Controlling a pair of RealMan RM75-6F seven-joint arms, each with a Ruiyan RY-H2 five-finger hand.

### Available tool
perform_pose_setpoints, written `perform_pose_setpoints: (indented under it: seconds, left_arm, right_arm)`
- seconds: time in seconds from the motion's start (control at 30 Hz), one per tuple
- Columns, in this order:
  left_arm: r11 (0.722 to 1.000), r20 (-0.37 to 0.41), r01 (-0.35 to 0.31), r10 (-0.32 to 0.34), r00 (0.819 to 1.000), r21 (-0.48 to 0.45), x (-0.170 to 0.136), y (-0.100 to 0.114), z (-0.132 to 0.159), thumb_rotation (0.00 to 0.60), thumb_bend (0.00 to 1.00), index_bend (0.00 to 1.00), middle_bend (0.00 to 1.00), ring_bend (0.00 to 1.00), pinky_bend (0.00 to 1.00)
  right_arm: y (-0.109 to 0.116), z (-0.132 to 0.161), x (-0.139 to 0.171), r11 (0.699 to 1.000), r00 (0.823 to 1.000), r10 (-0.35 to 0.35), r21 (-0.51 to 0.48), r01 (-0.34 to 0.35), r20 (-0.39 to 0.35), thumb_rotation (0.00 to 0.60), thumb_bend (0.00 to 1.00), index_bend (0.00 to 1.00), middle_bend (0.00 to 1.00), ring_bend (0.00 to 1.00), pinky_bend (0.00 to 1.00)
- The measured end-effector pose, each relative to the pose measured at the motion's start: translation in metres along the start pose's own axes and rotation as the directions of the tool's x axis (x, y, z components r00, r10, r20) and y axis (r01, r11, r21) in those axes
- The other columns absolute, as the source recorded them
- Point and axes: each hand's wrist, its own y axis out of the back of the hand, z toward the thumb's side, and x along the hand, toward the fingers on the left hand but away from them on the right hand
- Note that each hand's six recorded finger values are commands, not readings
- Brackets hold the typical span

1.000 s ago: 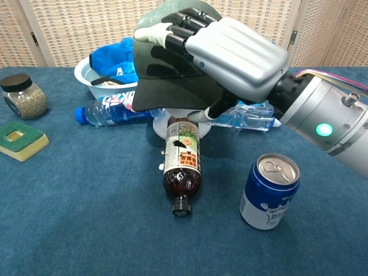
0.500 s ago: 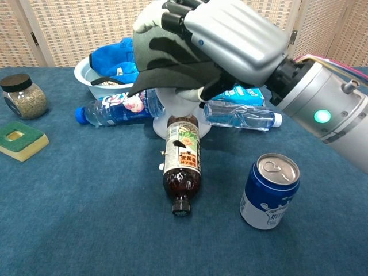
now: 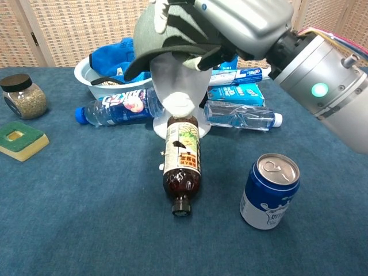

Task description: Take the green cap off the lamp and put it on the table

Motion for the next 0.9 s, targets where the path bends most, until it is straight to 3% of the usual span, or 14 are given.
perform_pose_setpoints:
  seconds: [0.17,0.57,0.9]
  left_arm:
    - [1.0,-0.002,0.001,-0.001,1.0,0.001,0.0,0.0,0.0,0.6,0.23,0.26,0.17,0.16,0.0]
    - [1.0,-0.003,0.003,-0.003,1.0,0.0,0.001,-0.001,-0.001,0.6,0.23,0.26,0.17,0.16,0.0]
    - [1.0,-0.004,0.007,-0.007,1.0,0.0,0.003,-0.002,-0.003,0.6,0.23,0.26,0.17,0.16,0.0]
  right_arm:
    - [-0.003,0.0,-0.002,1.0,1.0,0.009,0.002,-0.009,-0.004,0.6,0.54,0.65,0.35,0.1,0.0]
    - [0.004,-0.01,-0.021,0.998,0.997,-0.067,0.009,0.067,0.032,0.6,0.57,0.89,0.47,0.21,0.0]
    - [0.019,-0.024,-0.042,0.991,0.989,-0.134,0.024,0.132,0.07,0.6,0.57,0.93,0.49,0.22,0.0]
